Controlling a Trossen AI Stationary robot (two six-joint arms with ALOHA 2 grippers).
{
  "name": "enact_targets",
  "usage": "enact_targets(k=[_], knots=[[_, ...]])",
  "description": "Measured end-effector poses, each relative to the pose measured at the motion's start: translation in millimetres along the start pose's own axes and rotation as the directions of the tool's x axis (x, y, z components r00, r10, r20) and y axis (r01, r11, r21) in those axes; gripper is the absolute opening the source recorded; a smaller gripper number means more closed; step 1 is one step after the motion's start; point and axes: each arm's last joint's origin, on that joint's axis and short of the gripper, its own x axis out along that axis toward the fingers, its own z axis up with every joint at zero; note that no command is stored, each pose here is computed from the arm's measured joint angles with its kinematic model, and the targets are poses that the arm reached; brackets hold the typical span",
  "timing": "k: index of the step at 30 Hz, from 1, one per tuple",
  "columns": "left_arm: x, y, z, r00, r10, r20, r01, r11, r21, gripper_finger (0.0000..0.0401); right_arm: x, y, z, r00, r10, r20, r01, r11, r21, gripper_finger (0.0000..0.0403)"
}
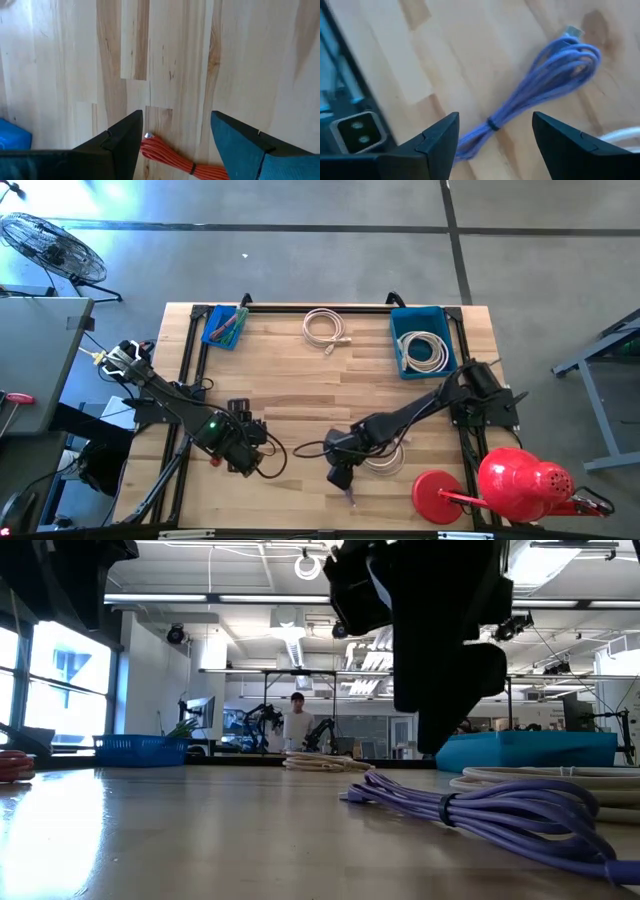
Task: Pick & Place USB Port
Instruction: Put the purple USB cable into the left blue bin
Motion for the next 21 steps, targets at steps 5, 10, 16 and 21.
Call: enact_targets(k=[5, 10, 16, 21], knots=[[0, 0, 0, 1.000, 0.003, 0.002, -0.003, 1.000, 0.000, 0.0227, 8, -3, 0, 0.999, -0.032, 0.006, 0.032, 0.999, -0.020, 0.0243], [0, 0, 1, 1.000, 0.018, 0.018, -0.018, 1.000, -0.001, 0.0227, 24, -9, -1, 0.997, -0.075, -0.015, 0.075, 0.996, -0.039, 0.0243], [0, 0, 1, 1.000, 0.016, 0.021, -0.016, 1.000, -0.003, 0.0227, 40, -14, -2, 0.994, -0.103, -0.045, 0.100, 0.992, -0.072, 0.0243], [0, 0, 1, 0.999, 0.022, 0.028, -0.022, 1.000, -0.004, 0.0227, 43, -16, -2, 0.988, -0.151, -0.010, 0.149, 0.984, -0.100, 0.0242]])
